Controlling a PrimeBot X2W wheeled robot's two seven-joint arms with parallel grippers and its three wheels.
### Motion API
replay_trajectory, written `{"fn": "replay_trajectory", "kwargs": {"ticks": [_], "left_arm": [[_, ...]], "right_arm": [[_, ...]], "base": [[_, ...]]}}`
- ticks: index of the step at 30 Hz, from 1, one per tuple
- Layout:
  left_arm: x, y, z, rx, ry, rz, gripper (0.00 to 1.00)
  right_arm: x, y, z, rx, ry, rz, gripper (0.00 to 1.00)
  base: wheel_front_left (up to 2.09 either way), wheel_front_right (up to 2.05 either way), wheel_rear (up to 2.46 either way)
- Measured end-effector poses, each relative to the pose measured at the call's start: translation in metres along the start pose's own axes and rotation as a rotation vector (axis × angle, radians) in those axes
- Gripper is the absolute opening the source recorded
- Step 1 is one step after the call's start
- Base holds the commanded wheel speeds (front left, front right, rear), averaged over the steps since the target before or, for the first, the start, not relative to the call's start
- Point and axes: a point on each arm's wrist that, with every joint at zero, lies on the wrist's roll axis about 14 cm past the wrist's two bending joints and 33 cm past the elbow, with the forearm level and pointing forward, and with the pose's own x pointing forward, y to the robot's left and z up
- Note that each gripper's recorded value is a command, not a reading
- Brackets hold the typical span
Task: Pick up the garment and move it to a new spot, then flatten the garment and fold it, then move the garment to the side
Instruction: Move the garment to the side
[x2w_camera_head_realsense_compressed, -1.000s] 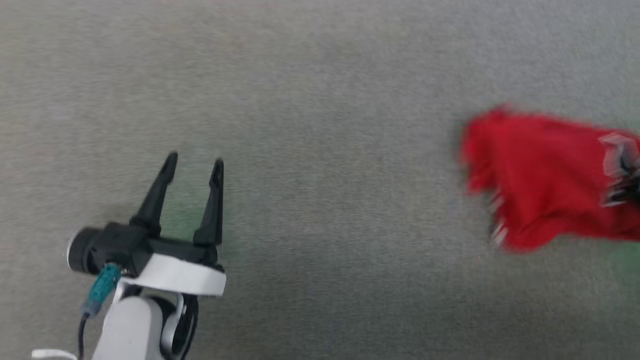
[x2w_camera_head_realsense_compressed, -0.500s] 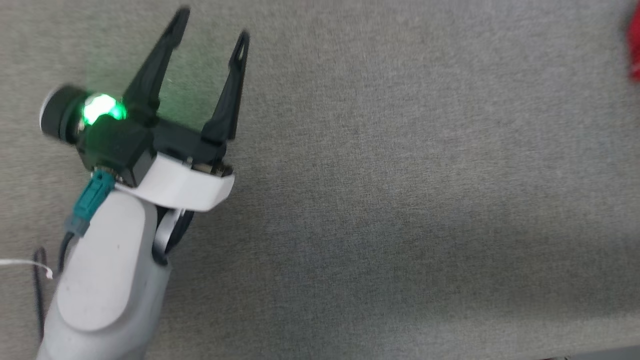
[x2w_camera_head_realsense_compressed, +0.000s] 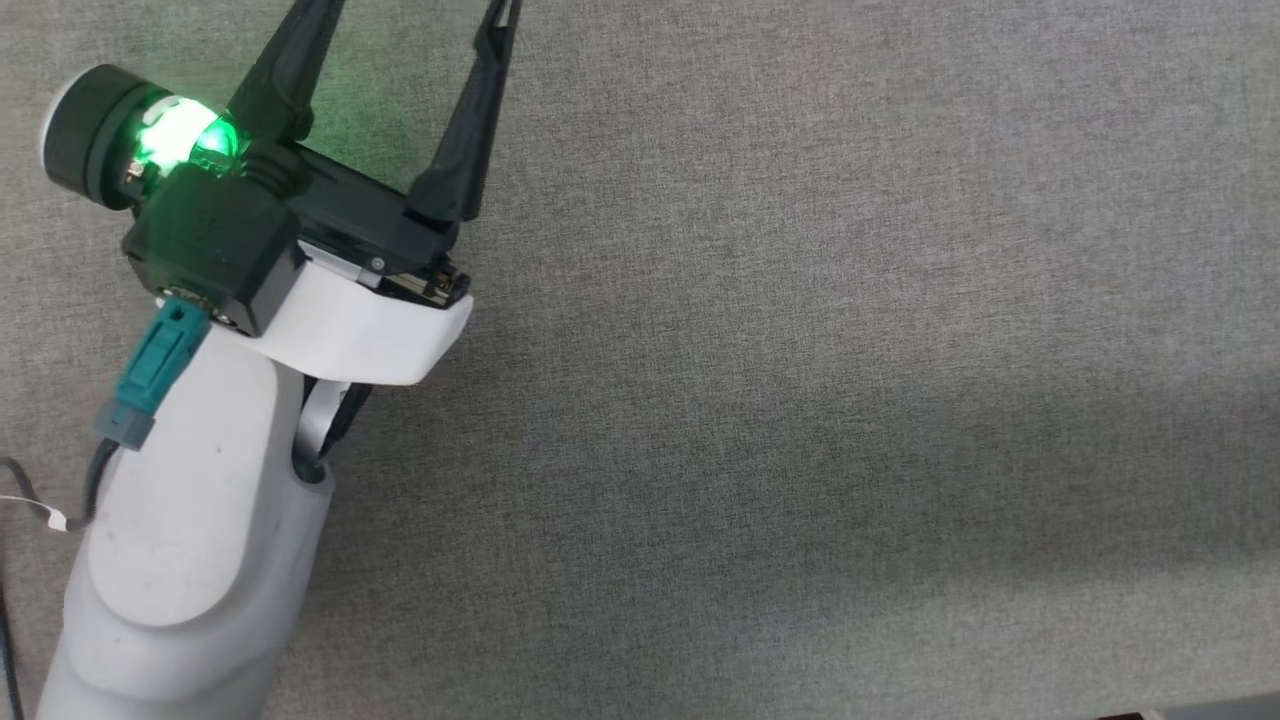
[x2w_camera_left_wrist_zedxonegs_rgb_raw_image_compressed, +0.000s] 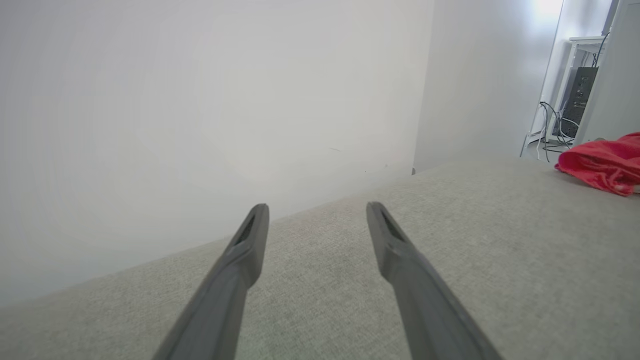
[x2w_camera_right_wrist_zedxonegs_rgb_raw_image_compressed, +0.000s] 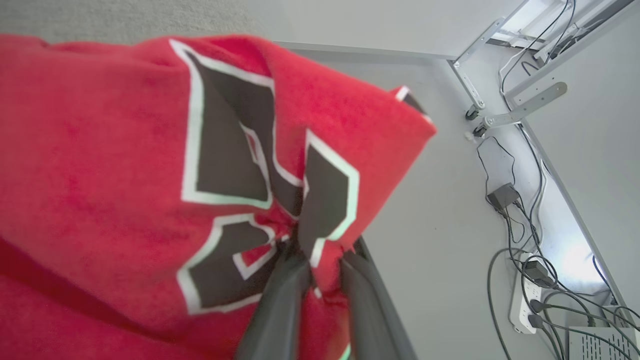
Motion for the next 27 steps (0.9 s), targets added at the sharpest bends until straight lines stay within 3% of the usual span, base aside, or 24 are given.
{"fn": "replay_trajectory", "kwargs": {"ticks": [2, 3, 4, 5, 13, 19, 27], "left_arm": [[-0.001, 0.003, 0.002, 0.004, -0.002, 0.008, 1.00], [-0.001, 0.004, 0.003, 0.007, -0.002, 0.011, 1.00], [-0.001, 0.004, 0.005, 0.008, -0.004, 0.013, 1.00], [-0.002, 0.004, 0.007, 0.010, -0.004, 0.016, 1.00], [-0.021, 0.005, 0.026, -0.001, 0.008, 0.068, 1.00], [-0.051, 0.005, 0.041, -0.023, 0.034, 0.137, 1.00], [-0.107, 0.001, 0.056, -0.061, 0.092, 0.254, 1.00]], "right_arm": [[0.000, 0.002, 0.000, 0.006, -0.013, 0.000, 0.00], [0.000, 0.003, 0.000, 0.007, -0.017, 0.000, 0.38], [-0.001, 0.002, 0.001, 0.004, -0.024, -0.002, 0.88], [-0.003, 0.001, 0.003, 0.002, -0.035, -0.005, 1.00], [-0.023, 0.000, 0.029, 0.015, -0.142, 0.023, 1.00], [-0.053, 0.061, 0.030, -0.006, -0.201, 0.221, 1.00], [-0.114, 0.116, 0.028, 0.005, -0.315, 0.439, 1.00]], "base": [[0.00, 0.00, 0.00], [0.00, 0.00, 0.00], [0.00, 0.00, 0.00], [0.00, 0.00, 0.00], [0.00, 0.00, 0.00], [0.00, 0.00, 0.00], [0.00, 0.00, 0.00]]}}
